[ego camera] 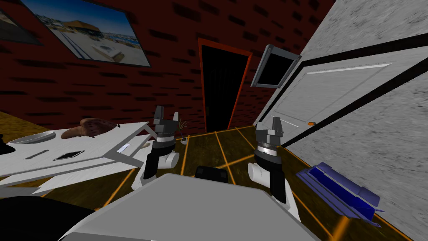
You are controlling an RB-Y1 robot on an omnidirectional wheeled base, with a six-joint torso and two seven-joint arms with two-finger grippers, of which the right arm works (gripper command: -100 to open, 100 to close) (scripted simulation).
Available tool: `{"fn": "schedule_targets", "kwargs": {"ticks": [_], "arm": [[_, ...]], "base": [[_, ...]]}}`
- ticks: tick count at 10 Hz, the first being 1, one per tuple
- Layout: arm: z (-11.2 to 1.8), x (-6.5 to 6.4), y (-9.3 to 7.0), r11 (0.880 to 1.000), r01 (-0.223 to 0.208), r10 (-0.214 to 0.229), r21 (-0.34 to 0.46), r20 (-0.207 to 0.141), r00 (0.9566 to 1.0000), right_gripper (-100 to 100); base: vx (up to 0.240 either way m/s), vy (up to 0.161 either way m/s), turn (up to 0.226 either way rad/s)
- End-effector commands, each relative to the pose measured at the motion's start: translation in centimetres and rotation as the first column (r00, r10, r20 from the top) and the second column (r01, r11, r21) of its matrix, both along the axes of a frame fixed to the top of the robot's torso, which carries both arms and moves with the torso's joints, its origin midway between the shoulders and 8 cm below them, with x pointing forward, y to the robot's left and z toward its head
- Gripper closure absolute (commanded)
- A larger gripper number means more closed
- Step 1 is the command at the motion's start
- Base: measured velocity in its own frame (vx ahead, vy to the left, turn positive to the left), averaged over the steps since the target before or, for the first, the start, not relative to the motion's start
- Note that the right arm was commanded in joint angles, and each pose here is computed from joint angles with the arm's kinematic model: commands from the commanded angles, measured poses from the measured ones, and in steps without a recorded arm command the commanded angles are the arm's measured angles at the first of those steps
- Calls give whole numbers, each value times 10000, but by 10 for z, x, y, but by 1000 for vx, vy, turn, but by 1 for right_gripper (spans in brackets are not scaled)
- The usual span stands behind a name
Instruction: Pull the door open
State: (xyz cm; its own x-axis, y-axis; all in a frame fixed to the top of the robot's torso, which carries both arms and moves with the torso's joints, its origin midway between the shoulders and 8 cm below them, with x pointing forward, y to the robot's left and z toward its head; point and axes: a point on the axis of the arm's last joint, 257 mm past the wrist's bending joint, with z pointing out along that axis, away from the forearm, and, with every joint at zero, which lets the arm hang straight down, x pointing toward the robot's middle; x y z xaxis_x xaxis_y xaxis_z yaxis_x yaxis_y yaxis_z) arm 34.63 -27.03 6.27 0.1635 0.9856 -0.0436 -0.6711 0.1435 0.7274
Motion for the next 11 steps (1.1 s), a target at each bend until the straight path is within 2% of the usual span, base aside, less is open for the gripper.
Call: {"fn": "schedule_targets", "kwargs": {"ticks": [1, 2, 4, 6, 7, 9, 11], "arm": [[-7, 9, 6, 9977, -544, 547, 409, -52, 9985, -100], [-10, 12, 9, 9956, -744, 749, 565, -68, 9972, -100], [-19, 22, 17, 9851, -1362, 1381, 1052, -109, 9904, -100], [-26, 31, 25, 9703, -1901, 1942, 1496, -131, 9809, -100], [-34, 40, 33, 9505, -2427, 2501, 1941, -142, 9681, -100], [-44, 51, 44, 9200, -3031, 3162, 2485, -136, 9486, -100], [-54, 61, 55, 8835, -3586, 3794, 3013, -115, 9252, -100]], "base": [[86, 21, -10], [163, 37, -10], [138, 57, -8], [105, 42, -9], [123, 32, -16], [115, 52, -9], [98, 57, -13]]}}
